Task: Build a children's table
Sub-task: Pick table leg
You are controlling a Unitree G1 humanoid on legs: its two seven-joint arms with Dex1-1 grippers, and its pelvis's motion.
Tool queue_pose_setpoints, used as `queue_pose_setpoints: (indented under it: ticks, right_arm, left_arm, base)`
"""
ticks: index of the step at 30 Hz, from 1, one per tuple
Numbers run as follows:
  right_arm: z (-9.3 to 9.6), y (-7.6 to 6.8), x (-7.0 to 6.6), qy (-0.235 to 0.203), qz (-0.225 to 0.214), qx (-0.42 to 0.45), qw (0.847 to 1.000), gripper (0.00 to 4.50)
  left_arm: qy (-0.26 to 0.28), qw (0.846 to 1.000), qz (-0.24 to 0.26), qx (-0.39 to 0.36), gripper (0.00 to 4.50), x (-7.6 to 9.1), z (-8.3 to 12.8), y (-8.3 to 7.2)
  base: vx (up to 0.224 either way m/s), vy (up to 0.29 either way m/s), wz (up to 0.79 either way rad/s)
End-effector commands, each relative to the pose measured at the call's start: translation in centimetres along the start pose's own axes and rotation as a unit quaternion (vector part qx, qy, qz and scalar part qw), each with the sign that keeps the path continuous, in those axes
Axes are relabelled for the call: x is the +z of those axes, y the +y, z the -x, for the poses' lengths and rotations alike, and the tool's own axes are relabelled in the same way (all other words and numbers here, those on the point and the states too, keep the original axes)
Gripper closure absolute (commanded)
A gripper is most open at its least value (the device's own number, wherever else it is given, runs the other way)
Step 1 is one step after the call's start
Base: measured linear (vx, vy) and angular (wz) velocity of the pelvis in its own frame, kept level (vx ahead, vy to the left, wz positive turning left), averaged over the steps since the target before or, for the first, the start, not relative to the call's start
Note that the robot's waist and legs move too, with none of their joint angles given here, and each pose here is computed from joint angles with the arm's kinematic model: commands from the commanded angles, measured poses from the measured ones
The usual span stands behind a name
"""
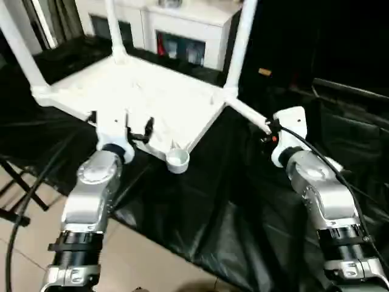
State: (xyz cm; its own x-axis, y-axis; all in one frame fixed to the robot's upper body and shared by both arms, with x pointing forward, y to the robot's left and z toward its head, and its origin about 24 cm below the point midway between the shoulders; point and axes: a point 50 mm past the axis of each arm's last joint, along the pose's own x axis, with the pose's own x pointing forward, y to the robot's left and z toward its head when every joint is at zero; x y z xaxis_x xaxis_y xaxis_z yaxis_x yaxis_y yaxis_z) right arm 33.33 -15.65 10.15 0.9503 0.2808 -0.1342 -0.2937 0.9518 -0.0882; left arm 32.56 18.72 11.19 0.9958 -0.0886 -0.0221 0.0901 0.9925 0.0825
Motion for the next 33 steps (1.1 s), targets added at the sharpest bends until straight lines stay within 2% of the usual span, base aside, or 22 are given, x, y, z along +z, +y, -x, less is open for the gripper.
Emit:
queue_pose_setpoints:
  ticks: [1,2,5,6,8,10,12,15,16,17,21,24,27,31,33]
  right_arm:
    - [-0.2,-0.3,0.5,0.002,0.015,0.0,1.0,2.29]
    - [-0.3,-0.3,0.4,0.008,0.038,0.003,0.999,2.29]
    - [-0.3,-0.3,0.4,0.012,0.053,0.006,0.999,2.29]
    - [-0.4,-0.4,0.4,0.011,0.05,0.003,0.999,2.29]
    - [-0.4,-0.7,0.6,0.007,0.015,-0.003,1.0,2.29]
    - [-0.4,-1.3,0.8,0.004,0.026,-0.004,1.0,2.29]
    - [-0.4,-1.8,1.0,0.002,0.031,-0.008,0.999,2.0]
    - [-0.4,-3.6,1.2,0.001,0.041,-0.026,0.999,1.92]
    - [-0.4,-4.0,1.3,0.002,0.044,-0.029,0.999,1.68]
    - [-0.6,-5.5,1.4,0.01,0.06,-0.036,0.998,1.57]
    - [-0.8,-8.0,1.1,0.041,0.074,-0.025,0.996,1.26]
    - [-0.9,-8.8,0.9,0.05,0.072,-0.008,0.996,1.11]
    - [-0.8,-9.9,0.3,0.072,0.066,0.05,0.994,0.9]
    - [-0.7,-10.1,-0.1,0.082,0.056,0.089,0.991,0.61]
    - [-0.7,-10.4,-0.6,0.1,0.05,0.1,0.989,0.39]
  left_arm:
    - [-0.001,1.0,0.004,-0.006,0.0,-0.1,0.1,-0.4]
    - [0.002,1.0,0.005,-0.008,0.0,-0.1,0.1,-0.5]
    - [0.002,1.0,0.001,-0.013,0.0,-0.2,0.2,-0.6]
    - [0.002,1.0,0.002,-0.013,0.0,-0.2,0.2,-0.6]
    - [-0.011,1.0,0.008,-0.01,0.0,0.0,0.3,-0.7]
    - [-0.006,1.0,0.009,-0.027,0.0,0.0,0.6,-0.9]
    - [-0.015,0.999,0.009,-0.042,0.0,0.3,0.8,-1.0]
    - [-0.019,0.996,-0.002,-0.083,0.0,0.6,1.2,-1.1]
    - [-0.02,0.995,-0.004,-0.093,0.0,0.6,1.3,-1.2]
    - [-0.014,0.991,-0.014,-0.13,0.0,0.9,1.5,-1.1]
    - [0.007,0.98,-0.027,-0.199,0.0,1.3,2.0,-0.9]
    - [0.02,0.972,-0.023,-0.232,0.0,1.6,2.2,-0.7]
    - [0.046,0.948,-0.025,-0.315,0.0,2.5,2.9,-0.6]
    - [0.055,0.939,-0.03,-0.338,0.0,3.1,3.2,-0.3]
    - [0.063,0.934,-0.031,-0.352,0.0,3.6,3.4,0.0]
  base:
    - [0.05,-0.122,-0.06]
    - [0.05,-0.122,-0.06]
    - [0.089,-0.084,-0.01]
    - [0.083,-0.067,0.27]
    - [0.134,0.0,0.09]
    - [0.193,-0.002,0.0]
    - [0.092,0.034,-0.2]
    - [-0.113,0.108,0.08]
    - [-0.065,-0.03,0.02]
    - [-0.065,-0.03,0.02]
    - [-0.083,-0.051,-0.07]
    - [-0.096,-0.031,0.08]
    - [-0.086,-0.019,0.02]
    - [-0.052,-0.014,0.03]
    - [0.0,0.0,0.0]
